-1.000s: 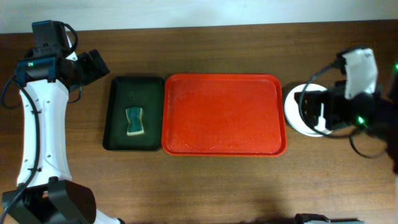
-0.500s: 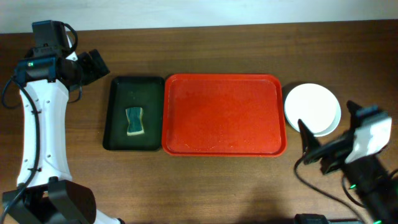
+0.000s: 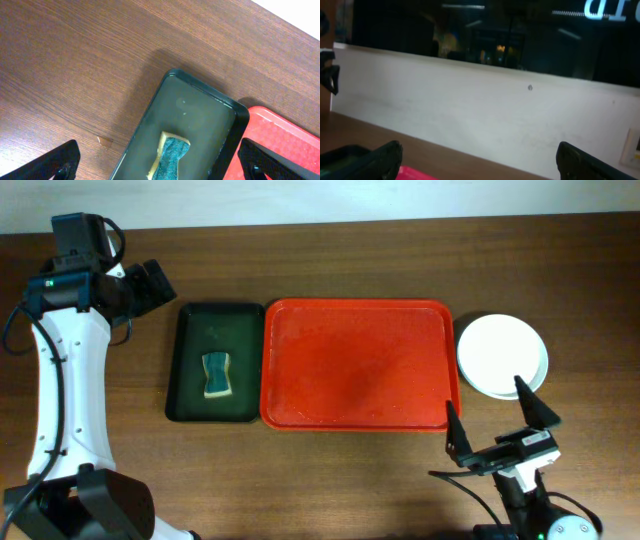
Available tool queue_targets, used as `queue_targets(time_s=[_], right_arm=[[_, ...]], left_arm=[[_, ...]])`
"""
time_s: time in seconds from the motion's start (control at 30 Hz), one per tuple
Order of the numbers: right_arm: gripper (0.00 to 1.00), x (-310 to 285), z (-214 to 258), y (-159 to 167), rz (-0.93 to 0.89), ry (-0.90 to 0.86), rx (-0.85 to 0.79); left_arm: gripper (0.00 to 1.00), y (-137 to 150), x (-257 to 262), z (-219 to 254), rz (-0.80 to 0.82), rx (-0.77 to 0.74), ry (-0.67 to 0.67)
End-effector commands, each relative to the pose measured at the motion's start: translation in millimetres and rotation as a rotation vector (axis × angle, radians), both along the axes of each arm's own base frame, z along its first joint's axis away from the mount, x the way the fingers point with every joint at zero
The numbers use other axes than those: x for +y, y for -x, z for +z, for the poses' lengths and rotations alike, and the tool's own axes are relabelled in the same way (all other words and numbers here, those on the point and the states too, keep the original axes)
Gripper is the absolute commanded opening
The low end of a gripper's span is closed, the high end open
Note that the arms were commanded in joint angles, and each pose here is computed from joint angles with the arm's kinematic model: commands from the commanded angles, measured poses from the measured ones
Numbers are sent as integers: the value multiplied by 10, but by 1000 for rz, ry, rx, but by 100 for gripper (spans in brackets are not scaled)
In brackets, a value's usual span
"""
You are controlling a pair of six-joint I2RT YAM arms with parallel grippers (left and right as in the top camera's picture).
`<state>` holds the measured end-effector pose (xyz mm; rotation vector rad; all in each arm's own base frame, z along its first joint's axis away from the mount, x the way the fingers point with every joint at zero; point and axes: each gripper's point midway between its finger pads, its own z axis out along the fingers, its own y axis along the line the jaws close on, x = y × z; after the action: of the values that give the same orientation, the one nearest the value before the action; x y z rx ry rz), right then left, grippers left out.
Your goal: Clean dirty plates on tray and stack at the side
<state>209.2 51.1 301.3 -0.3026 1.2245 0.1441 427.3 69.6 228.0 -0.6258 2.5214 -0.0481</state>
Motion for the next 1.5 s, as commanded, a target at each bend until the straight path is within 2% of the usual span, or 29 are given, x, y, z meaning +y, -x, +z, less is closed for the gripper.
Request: queue_targets(time_s=[0.0, 0.23, 0.47, 0.87, 1.47], right_arm=[[99, -55, -269, -119, -39, -54, 57], [99, -20, -931, -293, -23, -112, 216], [99, -28, -1425, -313, -42, -97, 420], [99, -186, -1416, -341, -118, -68, 402], [99, -186, -1416, -342, -118, -68, 402]], left_arm=[[99, -7, -11, -26, 5, 4, 12], [100, -7, -11, -26, 5, 4, 12], [99, -7, -11, -26, 5, 4, 12], [99, -7, -11, -26, 5, 4, 12], [99, -7, -11, -26, 5, 4, 12]])
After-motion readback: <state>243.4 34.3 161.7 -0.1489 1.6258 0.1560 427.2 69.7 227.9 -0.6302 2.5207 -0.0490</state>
